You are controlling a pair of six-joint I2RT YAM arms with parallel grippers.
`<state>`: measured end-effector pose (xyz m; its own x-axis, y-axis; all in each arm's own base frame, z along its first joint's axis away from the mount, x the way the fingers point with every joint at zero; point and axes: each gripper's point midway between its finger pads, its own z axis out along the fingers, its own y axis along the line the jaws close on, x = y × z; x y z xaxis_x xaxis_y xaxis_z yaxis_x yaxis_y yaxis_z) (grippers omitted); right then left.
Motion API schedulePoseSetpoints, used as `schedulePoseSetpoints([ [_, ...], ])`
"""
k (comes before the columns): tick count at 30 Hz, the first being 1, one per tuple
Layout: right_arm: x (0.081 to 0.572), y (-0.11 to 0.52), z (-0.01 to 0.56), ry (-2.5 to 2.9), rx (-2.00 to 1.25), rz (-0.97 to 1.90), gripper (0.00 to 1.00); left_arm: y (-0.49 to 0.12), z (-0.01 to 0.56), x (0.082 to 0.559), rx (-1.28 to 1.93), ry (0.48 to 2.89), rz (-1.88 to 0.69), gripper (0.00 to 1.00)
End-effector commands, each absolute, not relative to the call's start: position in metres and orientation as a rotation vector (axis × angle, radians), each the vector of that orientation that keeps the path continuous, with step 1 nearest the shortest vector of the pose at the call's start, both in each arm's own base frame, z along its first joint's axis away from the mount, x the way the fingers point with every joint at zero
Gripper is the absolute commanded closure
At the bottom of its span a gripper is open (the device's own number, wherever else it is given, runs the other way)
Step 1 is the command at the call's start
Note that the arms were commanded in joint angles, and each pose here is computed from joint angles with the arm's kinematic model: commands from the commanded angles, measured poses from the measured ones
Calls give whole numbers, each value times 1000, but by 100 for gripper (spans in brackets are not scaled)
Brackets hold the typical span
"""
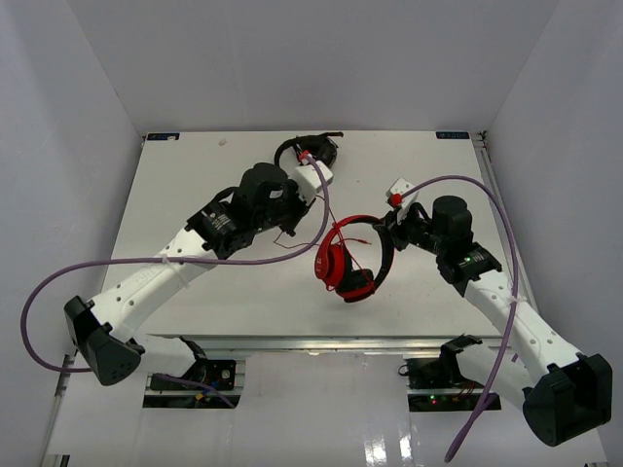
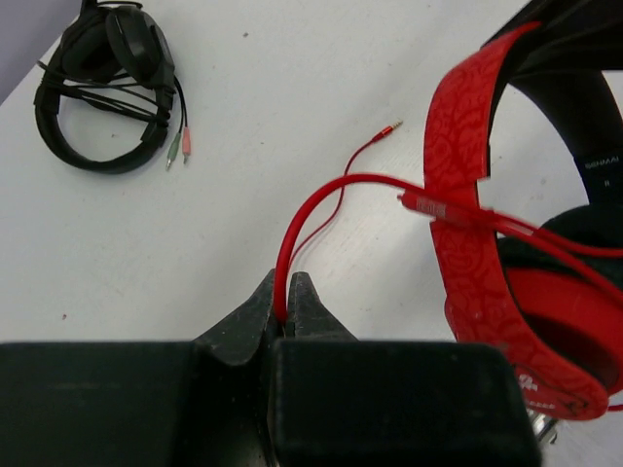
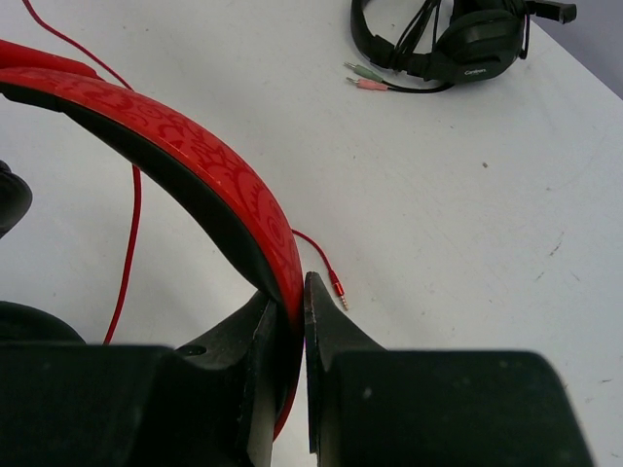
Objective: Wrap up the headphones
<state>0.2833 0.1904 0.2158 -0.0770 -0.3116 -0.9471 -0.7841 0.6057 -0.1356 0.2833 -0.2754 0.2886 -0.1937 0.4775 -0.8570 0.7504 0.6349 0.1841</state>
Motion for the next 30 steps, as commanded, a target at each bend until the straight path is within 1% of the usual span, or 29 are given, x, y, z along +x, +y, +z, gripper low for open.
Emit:
schedulePoseSetpoints([
  [1, 286, 200, 268, 1566, -843, 619, 92, -273, 313, 268, 926, 1728, -474, 100],
  [10, 296, 193, 266, 1622, -774, 667, 92, -266, 298, 264, 897, 1718, -524, 100],
  [14, 296, 194, 266, 1630, -763, 700, 92, -267, 279, 263, 895, 1744, -557, 100],
  [23, 296, 194, 282, 1649, -690, 809, 92, -282, 242, 260, 893, 1771, -663, 100],
  [30, 291, 198, 291, 1669, -650, 943, 92, -299, 231, 261, 889, 1764, -756, 100],
])
